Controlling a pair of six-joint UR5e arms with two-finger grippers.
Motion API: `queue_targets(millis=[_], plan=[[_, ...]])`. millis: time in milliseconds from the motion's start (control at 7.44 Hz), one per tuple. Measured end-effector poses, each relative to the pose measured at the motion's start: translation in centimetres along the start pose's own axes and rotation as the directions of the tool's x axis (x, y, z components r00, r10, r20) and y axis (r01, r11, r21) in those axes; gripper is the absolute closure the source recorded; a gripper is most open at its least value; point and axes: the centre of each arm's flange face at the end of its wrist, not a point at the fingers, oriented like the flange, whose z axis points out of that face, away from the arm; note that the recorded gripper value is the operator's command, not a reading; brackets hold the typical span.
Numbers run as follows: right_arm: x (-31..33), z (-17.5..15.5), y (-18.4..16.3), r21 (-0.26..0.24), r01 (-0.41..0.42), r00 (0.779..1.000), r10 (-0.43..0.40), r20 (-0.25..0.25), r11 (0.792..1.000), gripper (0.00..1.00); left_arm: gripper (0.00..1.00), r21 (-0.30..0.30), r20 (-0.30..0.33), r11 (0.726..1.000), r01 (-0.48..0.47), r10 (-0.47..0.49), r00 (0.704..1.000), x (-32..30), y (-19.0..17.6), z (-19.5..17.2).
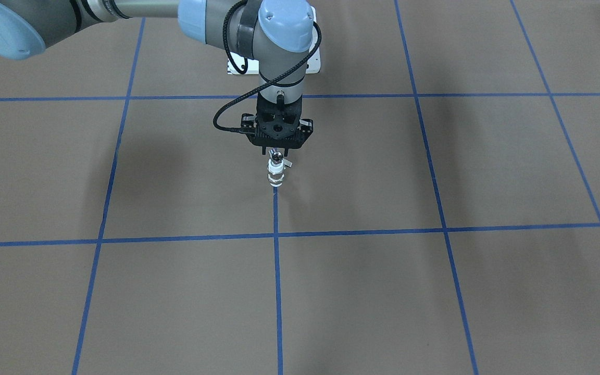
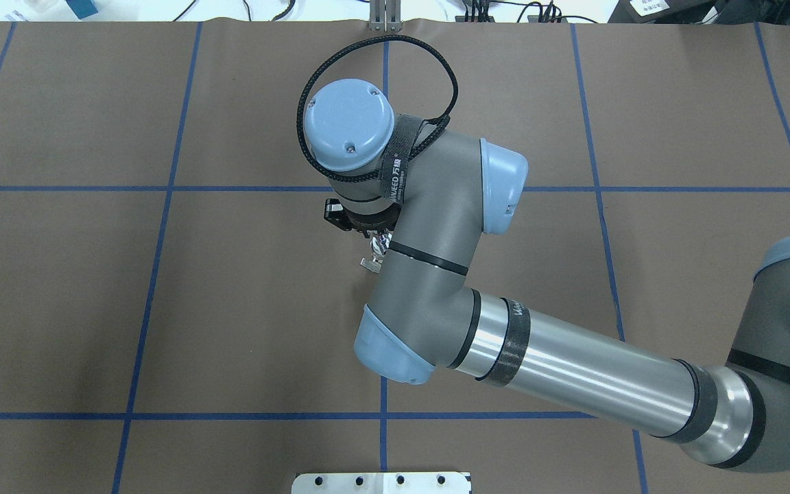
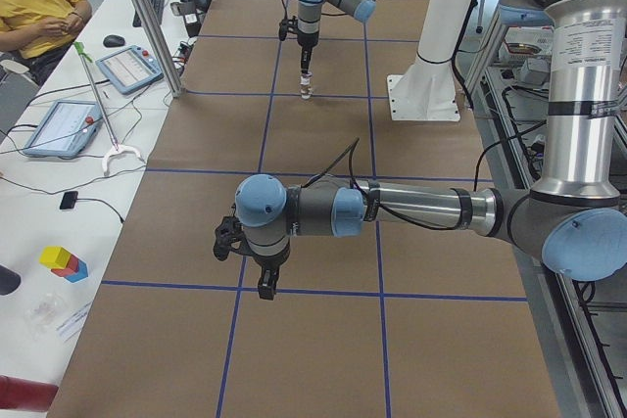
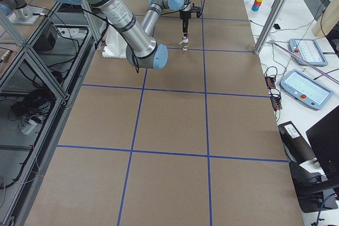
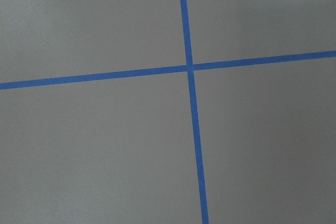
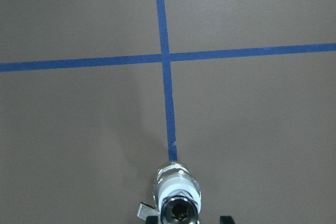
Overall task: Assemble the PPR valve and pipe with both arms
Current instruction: 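Lower and press the silver fitting into the top of the white valve, then open the right gripper and withdraw it away from the assembly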
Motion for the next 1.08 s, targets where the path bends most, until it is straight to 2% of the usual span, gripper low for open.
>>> queue_targets(millis=[269, 538, 672, 941, 1076], plan=[[0.3, -0.2, -0.5, 0.006, 0.008, 1.000, -0.008, -0.001, 1.000, 0.01, 0.00, -0.002, 0.000, 1.000, 0.003, -0.003, 1.000, -0.1, 0.0, 0.1], [2.8, -1.4, -4.2, 0.035, 0.057, 0.998, -0.057, 0.008, 0.998, 0.01, 0.00, -0.007, -0.001, 1.000, 0.009, -0.009, 1.000, -0.2, 0.3, 0.2], [6.0, -0.9, -6.6, 0.046, 0.088, 0.995, -0.090, 0.048, 0.995, 0.01, 0.00, -0.009, -0.001, 1.000, 0.011, -0.011, 1.000, -0.3, 0.4, 0.3], [16.3, 0.8, -12.0, 0.041, 0.103, 0.976, -0.109, 0.186, 0.994, 0.01, 0.00, -0.011, -0.001, 1.000, 0.015, -0.015, 1.000, -0.4, 0.5, 0.4], [21.8, 0.8, -14.6, 0.041, 0.124, 0.969, -0.130, 0.209, 0.991, 0.01, 0.00, -0.012, 0.000, 1.000, 0.017, -0.017, 1.000, -0.4, 0.6, 0.5]])
